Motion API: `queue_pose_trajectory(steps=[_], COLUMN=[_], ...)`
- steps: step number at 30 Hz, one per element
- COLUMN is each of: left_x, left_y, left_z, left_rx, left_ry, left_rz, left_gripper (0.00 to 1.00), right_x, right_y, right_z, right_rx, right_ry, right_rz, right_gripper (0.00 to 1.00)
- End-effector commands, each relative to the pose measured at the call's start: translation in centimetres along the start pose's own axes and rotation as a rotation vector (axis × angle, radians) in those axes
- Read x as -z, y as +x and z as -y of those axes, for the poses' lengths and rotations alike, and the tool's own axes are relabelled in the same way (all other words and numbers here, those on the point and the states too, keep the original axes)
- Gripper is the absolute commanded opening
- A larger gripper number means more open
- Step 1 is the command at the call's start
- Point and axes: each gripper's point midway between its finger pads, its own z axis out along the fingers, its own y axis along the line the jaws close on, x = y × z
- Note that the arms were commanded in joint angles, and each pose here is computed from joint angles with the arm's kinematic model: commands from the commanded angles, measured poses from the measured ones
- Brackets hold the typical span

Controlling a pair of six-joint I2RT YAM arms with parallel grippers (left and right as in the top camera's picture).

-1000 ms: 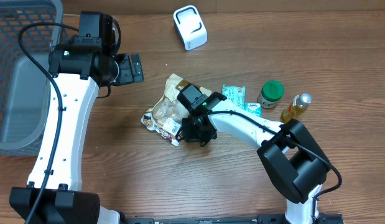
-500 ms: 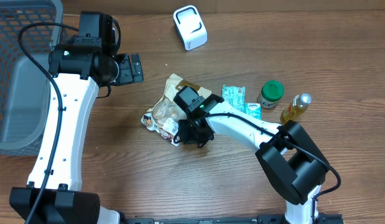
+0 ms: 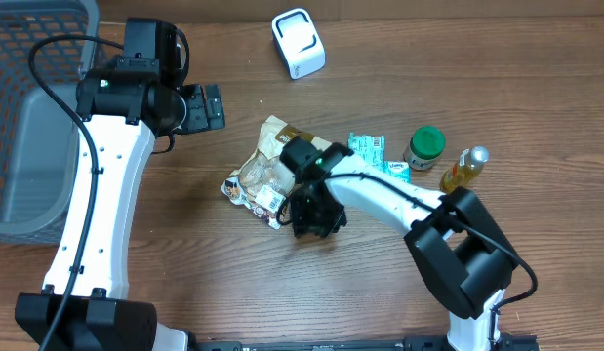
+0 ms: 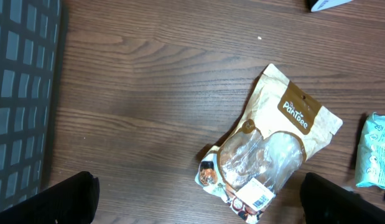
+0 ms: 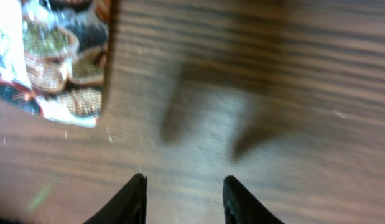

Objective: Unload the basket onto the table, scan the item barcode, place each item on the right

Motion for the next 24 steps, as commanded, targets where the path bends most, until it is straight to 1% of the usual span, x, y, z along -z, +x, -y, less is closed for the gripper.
queue_pose_trajectory(steps=[1, 5, 7, 9, 14, 24], left_x=[-0.3, -0.3, -0.3, -0.3, -0.3, -0.3], left_y=[0.1, 0.1, 0.1, 0.1, 0.1, 0.1], left_z=[0.3, 0.3, 0.3, 0.3, 0.3, 0.3], left_rx=[-0.014, -0.013, -0.013, -0.014, -0.014, -0.015], left_ry=[0.005, 0.004, 0.005, 0.005, 0.005, 0.005], left_rz=[-0.009, -0.009, -0.009, -0.009, -0.010, -0.010], left_gripper=[1.00, 0.99, 1.00, 1.00, 1.00, 1.00], right_x=[4.3, 6.0, 6.3, 6.4, 6.6, 6.6], right_y=[-2.2, -3.6, -4.7, -6.2, -6.9, -7.2], right_z=[-1.8, -2.0, -1.8, -0.7, -0.1, 0.4], right_rx=[0.113, 0.172, 0.186, 0.176, 0.173, 0.169], right_ry=[-0.082, -0.097, -0.093, -0.037, 0.002, 0.028], right_rz=[0.078, 0.125, 0.164, 0.222, 0.257, 0.269], right_gripper=[0.46, 0.65, 0.70, 0.75, 0.83, 0.86])
